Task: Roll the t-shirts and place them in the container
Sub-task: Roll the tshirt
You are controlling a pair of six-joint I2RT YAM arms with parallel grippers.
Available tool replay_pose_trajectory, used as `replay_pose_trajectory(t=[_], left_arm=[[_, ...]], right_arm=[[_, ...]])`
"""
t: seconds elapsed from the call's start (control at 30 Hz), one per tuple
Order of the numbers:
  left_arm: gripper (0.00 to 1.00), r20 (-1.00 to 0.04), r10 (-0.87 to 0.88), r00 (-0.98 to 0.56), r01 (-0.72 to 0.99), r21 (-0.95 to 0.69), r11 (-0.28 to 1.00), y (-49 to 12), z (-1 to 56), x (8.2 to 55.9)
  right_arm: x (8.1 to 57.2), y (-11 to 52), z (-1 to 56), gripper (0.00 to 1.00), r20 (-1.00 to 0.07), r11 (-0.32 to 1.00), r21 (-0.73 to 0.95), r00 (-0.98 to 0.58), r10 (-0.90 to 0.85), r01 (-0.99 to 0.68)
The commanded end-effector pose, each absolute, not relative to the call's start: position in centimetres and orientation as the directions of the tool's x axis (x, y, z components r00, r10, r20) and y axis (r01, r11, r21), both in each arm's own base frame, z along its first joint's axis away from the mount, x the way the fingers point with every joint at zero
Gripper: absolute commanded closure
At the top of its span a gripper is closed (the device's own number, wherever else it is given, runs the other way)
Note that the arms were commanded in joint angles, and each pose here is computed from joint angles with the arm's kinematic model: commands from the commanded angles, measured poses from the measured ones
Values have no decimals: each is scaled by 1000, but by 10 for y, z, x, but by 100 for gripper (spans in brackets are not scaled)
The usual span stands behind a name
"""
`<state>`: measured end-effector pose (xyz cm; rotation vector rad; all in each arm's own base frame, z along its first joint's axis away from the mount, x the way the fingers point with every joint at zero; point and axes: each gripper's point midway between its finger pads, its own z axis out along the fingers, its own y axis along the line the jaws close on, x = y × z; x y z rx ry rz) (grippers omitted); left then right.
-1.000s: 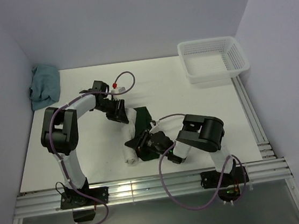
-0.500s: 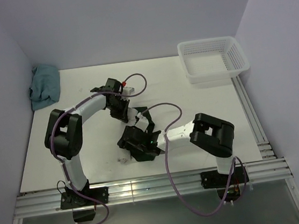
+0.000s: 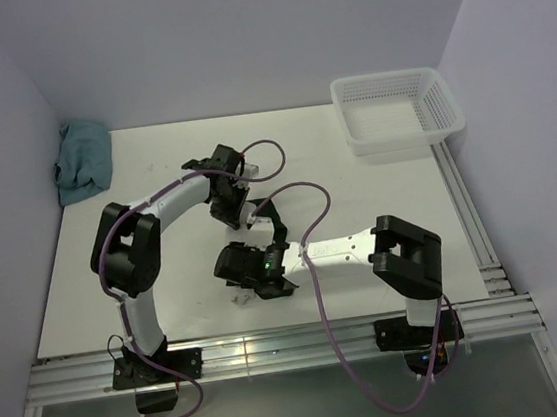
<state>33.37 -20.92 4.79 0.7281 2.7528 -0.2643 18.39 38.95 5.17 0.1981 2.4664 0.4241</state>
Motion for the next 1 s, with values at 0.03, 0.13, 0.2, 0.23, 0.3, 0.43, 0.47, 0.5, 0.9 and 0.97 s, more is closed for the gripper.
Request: replay_pose_trajectory(t=[0.03,0.13,0.2,0.23,0.3,0.43,0.47,0.5,0.9,0.97], left_arm=[[100,-303,468,-830,497,-22,868,-203,44,346],[100,-287,474,-832,500,-19,866,-204,40,344],[100,-280,477,-833,502,-18,865,-206,39,344],[100,-277,479,-833,503,-17,864,-207,39,343],[100,-277,484,-830,508,-15,861,-209,40,343],[100,-268,484,-833,507,-18,862,-211,41,343],[100,-268,484,-833,507,-18,862,-212,42,343],[100,-271,486,-831,509,-18,860,-213,42,344],[96,-263,494,-829,520,-35,854,-219,43,342],[93,-265,494,-828,522,-46,852,-221,44,341]], right_arm=[[185,375,80,32,-618,965,262,-765,181,17],[191,380,93,32,-644,966,257,-744,179,10],[196,383,101,32,-669,968,250,-724,169,-4],[200,387,109,32,-679,966,259,-712,178,-6],[206,391,109,32,-701,971,239,-695,162,-15],[220,403,112,34,-736,979,205,-661,145,-14],[223,405,111,36,-742,980,197,-655,142,-11],[226,408,105,37,-748,983,184,-651,132,-13],[232,422,70,41,-729,987,157,-678,98,-26],[227,419,59,41,-711,989,143,-699,82,-29]])
